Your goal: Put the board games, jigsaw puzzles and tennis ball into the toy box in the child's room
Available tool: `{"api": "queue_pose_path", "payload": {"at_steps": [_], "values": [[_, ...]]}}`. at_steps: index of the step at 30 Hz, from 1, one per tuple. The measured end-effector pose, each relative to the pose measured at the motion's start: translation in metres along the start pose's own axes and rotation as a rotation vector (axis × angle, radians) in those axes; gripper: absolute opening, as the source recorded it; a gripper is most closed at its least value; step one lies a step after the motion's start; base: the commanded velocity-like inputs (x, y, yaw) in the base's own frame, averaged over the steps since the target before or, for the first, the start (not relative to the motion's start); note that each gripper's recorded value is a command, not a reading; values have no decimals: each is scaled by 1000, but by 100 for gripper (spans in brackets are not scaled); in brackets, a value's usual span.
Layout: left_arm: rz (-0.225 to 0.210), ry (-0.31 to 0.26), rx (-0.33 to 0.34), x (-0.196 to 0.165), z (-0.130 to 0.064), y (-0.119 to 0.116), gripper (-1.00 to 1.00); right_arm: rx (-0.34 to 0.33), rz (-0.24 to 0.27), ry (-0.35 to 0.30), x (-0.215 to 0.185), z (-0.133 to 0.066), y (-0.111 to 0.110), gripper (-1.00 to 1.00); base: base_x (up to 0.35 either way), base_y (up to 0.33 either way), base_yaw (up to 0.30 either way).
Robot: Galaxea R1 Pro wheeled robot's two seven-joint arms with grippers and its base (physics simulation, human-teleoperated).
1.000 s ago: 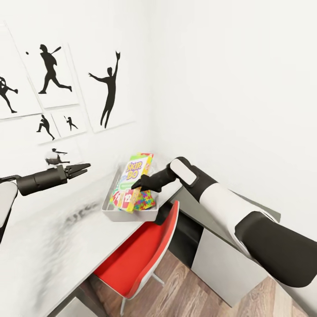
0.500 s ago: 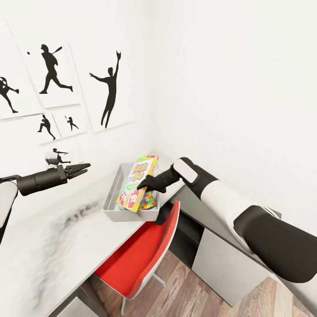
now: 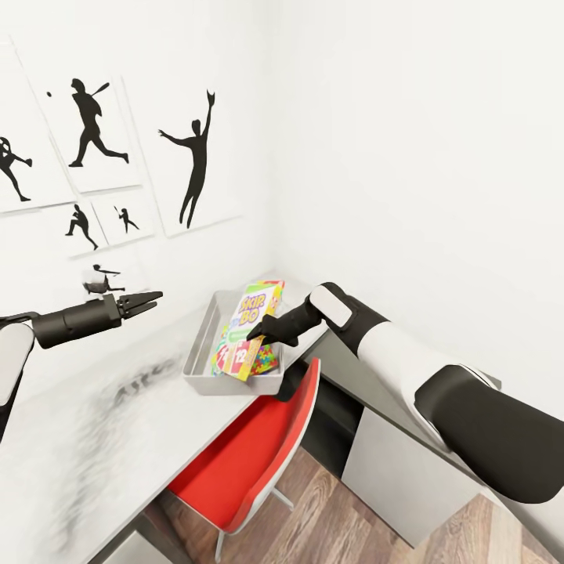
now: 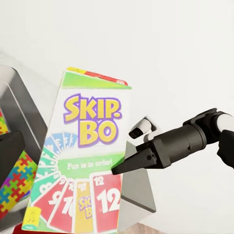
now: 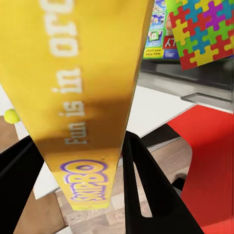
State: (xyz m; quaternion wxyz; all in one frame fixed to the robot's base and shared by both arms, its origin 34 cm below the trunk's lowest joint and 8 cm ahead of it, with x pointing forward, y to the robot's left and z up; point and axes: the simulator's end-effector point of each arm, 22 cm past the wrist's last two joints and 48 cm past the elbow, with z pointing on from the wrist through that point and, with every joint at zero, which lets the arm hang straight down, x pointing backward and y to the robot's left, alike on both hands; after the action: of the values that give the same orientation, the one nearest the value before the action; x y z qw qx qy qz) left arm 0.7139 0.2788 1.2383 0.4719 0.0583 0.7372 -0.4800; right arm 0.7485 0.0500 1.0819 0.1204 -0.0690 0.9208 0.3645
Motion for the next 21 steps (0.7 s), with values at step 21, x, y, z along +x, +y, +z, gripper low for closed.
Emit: {"api": "queue_pose_path", "payload": {"at_steps": [21], "values": [[-1,0,-1,0,0,1,100,-32,-48,-15,-4,-2,21,-100,36,6,16]]}}
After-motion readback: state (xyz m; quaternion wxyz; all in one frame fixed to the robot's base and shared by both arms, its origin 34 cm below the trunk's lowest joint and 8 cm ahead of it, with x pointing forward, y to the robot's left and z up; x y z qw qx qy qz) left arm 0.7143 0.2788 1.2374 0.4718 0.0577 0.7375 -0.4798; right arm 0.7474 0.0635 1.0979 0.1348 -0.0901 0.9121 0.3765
